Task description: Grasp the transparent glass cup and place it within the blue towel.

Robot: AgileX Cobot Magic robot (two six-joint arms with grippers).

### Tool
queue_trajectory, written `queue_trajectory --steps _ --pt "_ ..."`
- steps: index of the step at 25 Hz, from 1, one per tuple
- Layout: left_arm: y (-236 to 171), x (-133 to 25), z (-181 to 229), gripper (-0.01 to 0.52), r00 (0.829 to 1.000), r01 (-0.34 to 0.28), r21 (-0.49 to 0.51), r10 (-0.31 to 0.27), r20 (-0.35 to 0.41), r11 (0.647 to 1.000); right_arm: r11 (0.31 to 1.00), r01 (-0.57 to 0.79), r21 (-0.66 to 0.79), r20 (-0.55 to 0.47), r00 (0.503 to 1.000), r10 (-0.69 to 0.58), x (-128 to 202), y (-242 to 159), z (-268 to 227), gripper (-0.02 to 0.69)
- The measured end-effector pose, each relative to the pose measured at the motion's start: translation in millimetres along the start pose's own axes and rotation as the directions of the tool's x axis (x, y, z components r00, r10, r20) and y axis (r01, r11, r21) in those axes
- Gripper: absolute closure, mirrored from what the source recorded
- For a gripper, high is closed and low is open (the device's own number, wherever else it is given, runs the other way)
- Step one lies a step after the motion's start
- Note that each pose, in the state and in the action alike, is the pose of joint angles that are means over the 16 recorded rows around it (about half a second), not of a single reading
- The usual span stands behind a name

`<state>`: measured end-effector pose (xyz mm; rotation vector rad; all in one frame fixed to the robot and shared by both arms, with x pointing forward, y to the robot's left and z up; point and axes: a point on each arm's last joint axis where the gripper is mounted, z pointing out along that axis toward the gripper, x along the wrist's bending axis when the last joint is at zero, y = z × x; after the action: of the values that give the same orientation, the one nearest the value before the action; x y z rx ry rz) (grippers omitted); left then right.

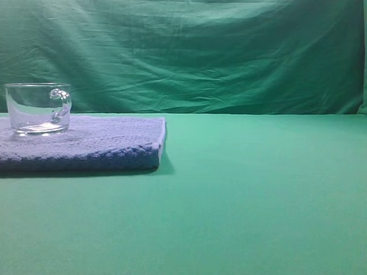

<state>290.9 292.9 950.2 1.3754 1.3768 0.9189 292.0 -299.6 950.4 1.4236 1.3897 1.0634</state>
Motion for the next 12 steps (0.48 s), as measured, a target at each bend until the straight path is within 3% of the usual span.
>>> queue_trajectory --steps 12 --pt "0.0 0.0 0.0 0.514 1.000 0.000 0.000 0.000 0.000 1.000 0.998 0.031 0.048 0.021 0.999 -0.032 -1.5 -5.9 0.6 0.665"
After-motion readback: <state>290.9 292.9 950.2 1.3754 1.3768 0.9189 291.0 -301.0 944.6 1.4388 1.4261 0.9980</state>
